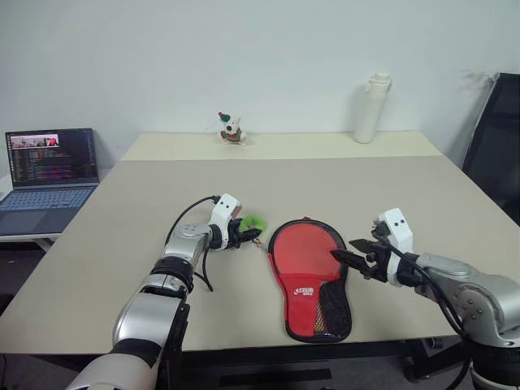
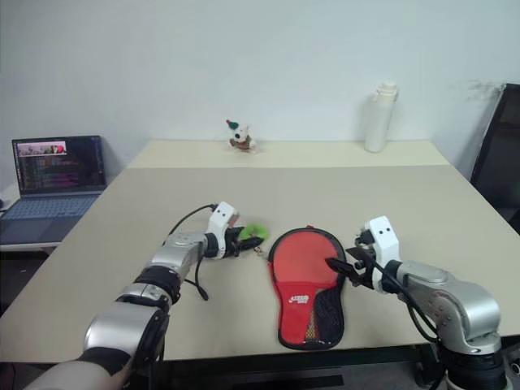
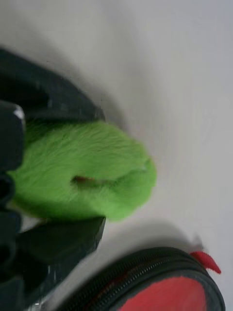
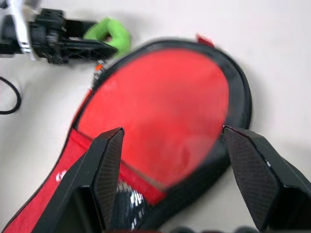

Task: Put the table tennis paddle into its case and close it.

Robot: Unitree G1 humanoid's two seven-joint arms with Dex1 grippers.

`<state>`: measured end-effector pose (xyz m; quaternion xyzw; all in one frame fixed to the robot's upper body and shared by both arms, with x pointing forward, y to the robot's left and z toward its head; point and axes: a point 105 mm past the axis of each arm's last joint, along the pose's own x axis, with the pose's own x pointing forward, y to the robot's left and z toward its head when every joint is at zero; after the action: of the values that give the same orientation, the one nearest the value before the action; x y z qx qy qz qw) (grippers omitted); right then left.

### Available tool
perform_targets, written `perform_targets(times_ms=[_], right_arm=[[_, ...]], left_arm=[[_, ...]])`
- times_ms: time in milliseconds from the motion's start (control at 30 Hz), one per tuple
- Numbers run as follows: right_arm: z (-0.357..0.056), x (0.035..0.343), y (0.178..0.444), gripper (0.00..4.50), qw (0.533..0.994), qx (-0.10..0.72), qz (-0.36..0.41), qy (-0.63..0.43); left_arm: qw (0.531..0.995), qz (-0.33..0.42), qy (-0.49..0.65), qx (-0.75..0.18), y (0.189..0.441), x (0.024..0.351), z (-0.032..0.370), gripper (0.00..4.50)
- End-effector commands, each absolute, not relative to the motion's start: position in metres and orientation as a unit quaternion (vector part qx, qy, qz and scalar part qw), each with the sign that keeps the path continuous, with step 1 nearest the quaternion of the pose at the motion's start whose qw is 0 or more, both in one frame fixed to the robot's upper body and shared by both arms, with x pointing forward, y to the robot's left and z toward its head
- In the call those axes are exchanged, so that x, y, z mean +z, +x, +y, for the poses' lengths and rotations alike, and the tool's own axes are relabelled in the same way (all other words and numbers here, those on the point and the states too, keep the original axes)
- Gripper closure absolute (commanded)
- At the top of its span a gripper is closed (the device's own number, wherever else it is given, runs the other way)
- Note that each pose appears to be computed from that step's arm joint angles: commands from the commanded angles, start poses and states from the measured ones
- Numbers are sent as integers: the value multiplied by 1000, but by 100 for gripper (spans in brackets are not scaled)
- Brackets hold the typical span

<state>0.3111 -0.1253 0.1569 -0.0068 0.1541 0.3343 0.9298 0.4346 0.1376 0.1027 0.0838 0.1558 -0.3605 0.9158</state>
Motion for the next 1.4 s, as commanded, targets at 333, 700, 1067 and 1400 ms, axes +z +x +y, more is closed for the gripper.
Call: perform_targets(times_ms=[333, 700, 1067, 1400], right_arm=[[-51, 136, 350, 94, 917, 375, 130, -30], [-61, 95, 348, 94, 915, 356, 170, -78], [-59, 84, 336, 94, 911, 359, 188, -74], [-47, 72, 310, 94, 898, 376, 216, -73]], left_arm=[[910, 149, 73, -379, 430, 103, 132, 443], [926, 112, 130, -337, 450, 131, 127, 443], [935, 62, 258, -236, 477, 168, 106, 443], [890, -18, 377, -256, 474, 187, 38, 443]])
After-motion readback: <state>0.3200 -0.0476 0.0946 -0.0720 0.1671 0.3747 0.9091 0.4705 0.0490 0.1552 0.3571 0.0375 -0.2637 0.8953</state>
